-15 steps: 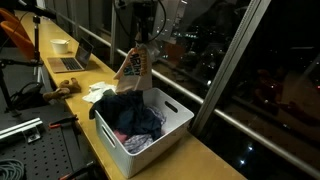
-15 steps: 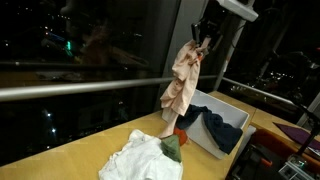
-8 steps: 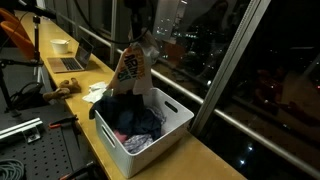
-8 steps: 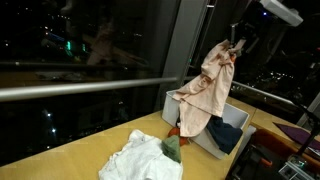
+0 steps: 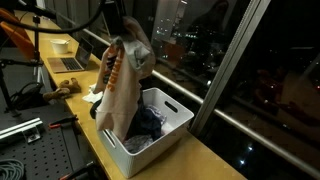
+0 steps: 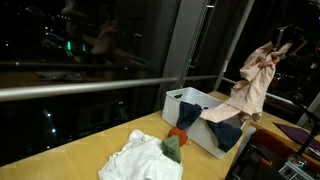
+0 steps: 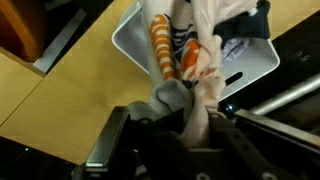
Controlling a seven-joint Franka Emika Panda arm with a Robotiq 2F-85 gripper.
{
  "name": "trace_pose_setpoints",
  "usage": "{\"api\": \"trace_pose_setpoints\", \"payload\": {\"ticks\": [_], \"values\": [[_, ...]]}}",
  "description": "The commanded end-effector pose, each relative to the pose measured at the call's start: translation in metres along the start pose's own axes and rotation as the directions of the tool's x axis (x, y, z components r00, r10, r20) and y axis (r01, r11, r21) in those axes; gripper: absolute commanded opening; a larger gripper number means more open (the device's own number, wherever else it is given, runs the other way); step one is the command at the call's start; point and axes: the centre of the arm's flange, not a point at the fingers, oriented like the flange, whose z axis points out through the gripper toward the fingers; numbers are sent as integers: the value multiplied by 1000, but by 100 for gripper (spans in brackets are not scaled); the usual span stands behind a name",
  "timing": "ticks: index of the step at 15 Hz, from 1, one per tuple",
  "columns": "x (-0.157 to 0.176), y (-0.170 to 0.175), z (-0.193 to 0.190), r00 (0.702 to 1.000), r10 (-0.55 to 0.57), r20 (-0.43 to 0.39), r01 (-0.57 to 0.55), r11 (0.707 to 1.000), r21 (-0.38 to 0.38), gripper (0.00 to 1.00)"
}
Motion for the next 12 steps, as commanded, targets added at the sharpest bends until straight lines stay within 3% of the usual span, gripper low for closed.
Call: {"api": "trace_pose_setpoints", "payload": {"ticks": [1,7,12], "values": [[22,-29,13,989,-142,-35,140,989,-49,2],[51,-104,62,941,-338,-9,336,937,-99,2],[68,-97,118,917,-394,64,399,906,-138,2]]}}
